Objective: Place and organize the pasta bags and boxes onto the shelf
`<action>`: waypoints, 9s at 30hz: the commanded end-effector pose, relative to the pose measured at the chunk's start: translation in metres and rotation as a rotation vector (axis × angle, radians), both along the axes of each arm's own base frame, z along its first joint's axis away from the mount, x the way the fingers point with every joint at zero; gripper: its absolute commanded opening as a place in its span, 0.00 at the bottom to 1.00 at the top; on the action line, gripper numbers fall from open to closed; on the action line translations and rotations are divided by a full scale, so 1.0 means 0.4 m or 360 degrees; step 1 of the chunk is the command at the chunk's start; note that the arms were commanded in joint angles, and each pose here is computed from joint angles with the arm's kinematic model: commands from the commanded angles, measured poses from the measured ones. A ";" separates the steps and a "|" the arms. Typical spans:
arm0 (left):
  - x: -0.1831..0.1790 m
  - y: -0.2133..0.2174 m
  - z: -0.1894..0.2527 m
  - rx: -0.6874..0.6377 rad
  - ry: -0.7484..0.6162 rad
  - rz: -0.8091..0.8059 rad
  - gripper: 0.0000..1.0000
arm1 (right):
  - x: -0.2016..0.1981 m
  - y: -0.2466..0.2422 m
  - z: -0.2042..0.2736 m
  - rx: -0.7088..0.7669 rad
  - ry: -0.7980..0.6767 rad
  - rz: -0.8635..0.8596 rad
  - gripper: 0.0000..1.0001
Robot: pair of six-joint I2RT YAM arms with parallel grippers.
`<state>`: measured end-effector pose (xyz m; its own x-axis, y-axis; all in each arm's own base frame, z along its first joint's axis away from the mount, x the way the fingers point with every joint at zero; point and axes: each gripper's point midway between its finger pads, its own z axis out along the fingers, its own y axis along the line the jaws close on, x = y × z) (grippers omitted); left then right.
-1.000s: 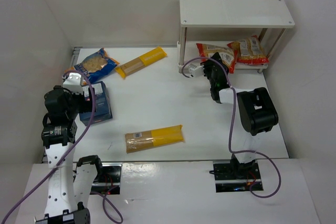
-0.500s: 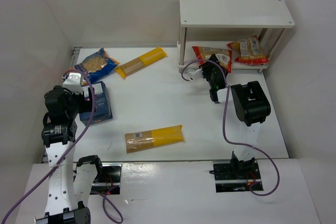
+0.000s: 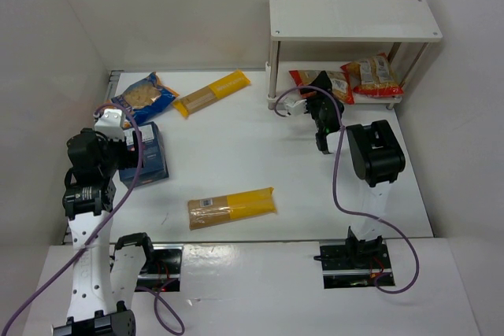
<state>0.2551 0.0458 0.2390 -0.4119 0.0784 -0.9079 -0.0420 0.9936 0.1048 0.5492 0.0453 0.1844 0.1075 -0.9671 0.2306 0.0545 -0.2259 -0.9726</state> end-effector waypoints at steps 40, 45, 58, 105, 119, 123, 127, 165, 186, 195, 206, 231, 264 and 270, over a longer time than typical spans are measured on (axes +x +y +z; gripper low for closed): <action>0.001 -0.024 0.022 0.0011 -0.0062 -0.0109 1.00 | -0.348 0.076 -0.049 0.0709 0.1211 -0.0066 0.97; 0.001 -0.024 0.022 0.0011 -0.0062 -0.0109 1.00 | -0.352 0.057 -0.146 0.0636 0.1209 -0.0114 0.97; 0.003 -0.019 0.017 0.0013 -0.0046 -0.0096 1.00 | -0.282 0.054 -0.257 0.0703 0.1171 -0.0124 0.97; 0.006 -0.015 0.021 0.0022 -0.0058 -0.0083 1.00 | -0.211 0.007 0.322 0.0760 -0.0152 -0.0085 0.00; 0.011 -0.013 -0.001 0.0010 -0.0014 -0.0083 1.00 | -0.085 -0.045 0.354 0.0845 -0.0460 -0.0102 0.00; 0.011 -0.009 -0.001 0.0015 -0.0012 -0.0069 1.00 | -0.066 -0.034 0.395 0.0941 -0.0450 -0.0060 0.00; 0.010 -0.009 -0.001 0.0015 -0.0012 -0.0069 1.00 | -0.039 -0.041 0.377 0.0919 -0.0469 -0.0075 0.00; 0.013 -0.009 -0.007 0.0011 0.0002 -0.0069 1.00 | 0.048 -0.042 0.023 0.0853 0.0349 -0.0182 1.00; 0.000 -0.028 0.013 0.0015 -0.0051 -0.0131 1.00 | -0.323 0.048 0.141 0.1156 0.0804 0.0090 1.00; -0.024 -0.051 0.059 0.0020 -0.0149 -0.0187 1.00 | -0.599 0.031 0.283 0.1982 0.0816 0.0001 1.00; -0.037 -0.056 0.069 0.0010 -0.0161 -0.0185 1.00 | -0.719 -0.019 0.191 0.2529 0.0899 -0.0230 1.00; -0.041 -0.046 0.064 0.0021 -0.0162 -0.0164 1.00 | -0.833 -0.026 0.289 0.2480 0.0719 0.0090 1.00; -0.044 -0.051 0.069 0.0020 -0.0177 -0.0178 1.00 | -0.847 -0.036 0.306 0.2471 0.0640 0.0097 1.00; -0.044 -0.051 0.069 0.0020 -0.0177 -0.0178 1.00 | -0.846 -0.036 0.311 0.2467 0.0628 0.0108 1.00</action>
